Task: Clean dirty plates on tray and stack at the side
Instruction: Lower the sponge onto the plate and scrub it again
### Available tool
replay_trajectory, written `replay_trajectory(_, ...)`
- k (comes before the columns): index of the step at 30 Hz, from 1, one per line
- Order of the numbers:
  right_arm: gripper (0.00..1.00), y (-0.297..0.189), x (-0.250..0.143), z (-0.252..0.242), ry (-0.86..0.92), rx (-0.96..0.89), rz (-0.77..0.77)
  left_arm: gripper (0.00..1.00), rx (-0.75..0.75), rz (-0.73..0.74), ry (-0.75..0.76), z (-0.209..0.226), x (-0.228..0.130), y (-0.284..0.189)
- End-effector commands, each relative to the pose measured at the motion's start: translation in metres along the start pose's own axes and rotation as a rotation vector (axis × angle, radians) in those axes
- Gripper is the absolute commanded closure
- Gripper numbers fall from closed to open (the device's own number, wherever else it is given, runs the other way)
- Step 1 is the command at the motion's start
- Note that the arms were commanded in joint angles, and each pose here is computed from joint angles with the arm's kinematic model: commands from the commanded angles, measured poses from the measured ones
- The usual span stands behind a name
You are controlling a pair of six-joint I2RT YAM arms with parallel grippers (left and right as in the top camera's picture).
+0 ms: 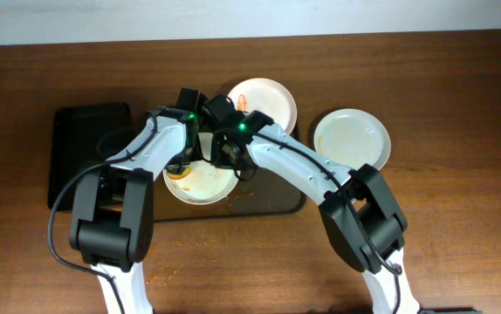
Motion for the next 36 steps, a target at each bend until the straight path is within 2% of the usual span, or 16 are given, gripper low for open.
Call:
replay_trajectory(1, 0.78, 0.019, -0.003, -0.007, -0.022, 0.071, 0.108, 0.99, 0.115, 0.351, 0.045, 0.015, -0.094, 0.088)
replay_trajectory(4, 0.70, 0.025, -0.005, -0.015, -0.012, 0.044, 0.124, 0.99, 0.053, 0.393, 0.105, 0.009, -0.099, 0.086)
replay_trajectory(8, 0.68, 0.032, 0.009, -0.023, -0.053, 0.056, 0.089, 1.00, 0.037, 0.384, 0.144, 0.008, -0.097, 0.087)
replay_trajectory(13, 0.66, 0.021, 0.031, -0.022, -0.156, 0.175, 0.060, 0.99, -0.055, 0.215, 0.276, -0.010, -0.067, 0.097)
replay_trajectory(16, 0.64, 0.007, 0.040, -0.020, -0.202, 0.160, 0.004, 1.00, -0.078, 0.153, 0.344, -0.015, -0.056, 0.099)
replay_trajectory(27, 0.64, 0.003, 0.049, -0.025, -0.221, 0.103, -0.057, 0.99, -0.033, 0.136, 0.350, -0.010, -0.053, 0.099)
replay_trajectory(36, 0.63, -0.031, 0.055, -0.022, -0.217, 0.133, -0.098, 1.00, -0.033, 0.137, 0.350, -0.010, -0.053, 0.099)
Point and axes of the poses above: each gripper's point midway between its finger pads, its own y axis out along the fingers, its own z axis along the line the jaws close on, x = y × z, the point moved 5 cm from there along -y, back along the fingers, and after that the axes turned 1 degree about -y, right-handed, at the moved point
